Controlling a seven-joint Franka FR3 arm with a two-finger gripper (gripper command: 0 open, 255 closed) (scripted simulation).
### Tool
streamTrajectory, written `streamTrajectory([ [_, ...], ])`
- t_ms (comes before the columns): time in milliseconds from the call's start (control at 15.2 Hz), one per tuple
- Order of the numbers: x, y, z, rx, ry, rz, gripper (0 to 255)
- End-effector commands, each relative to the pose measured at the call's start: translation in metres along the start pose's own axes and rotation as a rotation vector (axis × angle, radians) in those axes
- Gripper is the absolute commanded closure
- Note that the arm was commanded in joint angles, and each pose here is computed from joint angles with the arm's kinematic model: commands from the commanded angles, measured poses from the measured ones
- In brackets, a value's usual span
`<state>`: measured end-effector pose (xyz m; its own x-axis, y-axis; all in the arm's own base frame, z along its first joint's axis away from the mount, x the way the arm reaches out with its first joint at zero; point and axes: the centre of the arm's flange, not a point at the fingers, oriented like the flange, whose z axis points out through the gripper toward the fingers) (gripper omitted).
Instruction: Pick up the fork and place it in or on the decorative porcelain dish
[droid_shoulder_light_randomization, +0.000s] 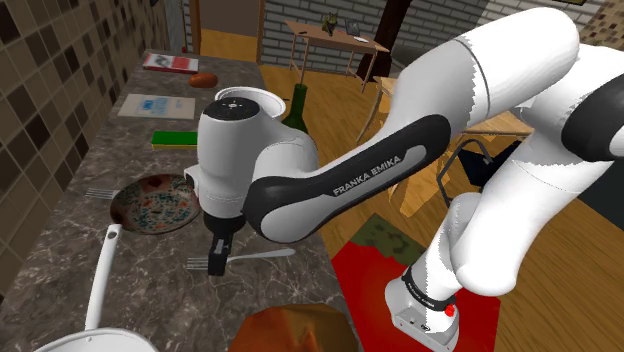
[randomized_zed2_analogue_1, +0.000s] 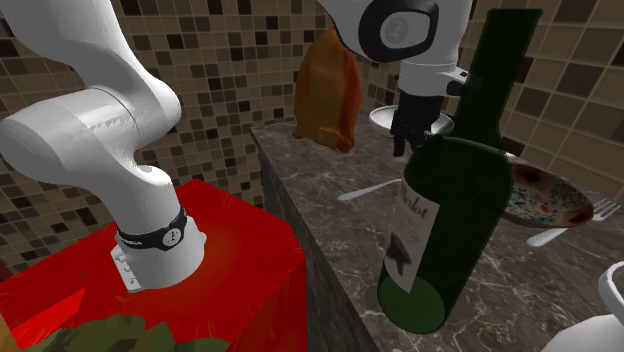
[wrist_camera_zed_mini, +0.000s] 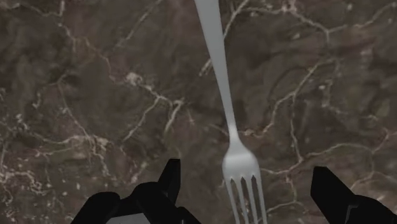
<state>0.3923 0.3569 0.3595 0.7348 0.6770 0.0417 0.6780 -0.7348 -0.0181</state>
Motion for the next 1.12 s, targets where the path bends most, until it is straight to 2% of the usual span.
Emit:
streamTrajectory([
  [0,0.001,0.000,0.010,0.000,0.001,-0.002,0],
  [198,0.001,0.000,0.029,0.000,0.001,-0.002,0],
  [726,0.001,0.000,0.029,0.000,0.001,-0.002,0],
  [792,0.001,0.000,0.029,0.000,0.001,-0.002,255],
  [1056,0.002,-0.001,0.028,0.000,0.001,-0.002,255],
])
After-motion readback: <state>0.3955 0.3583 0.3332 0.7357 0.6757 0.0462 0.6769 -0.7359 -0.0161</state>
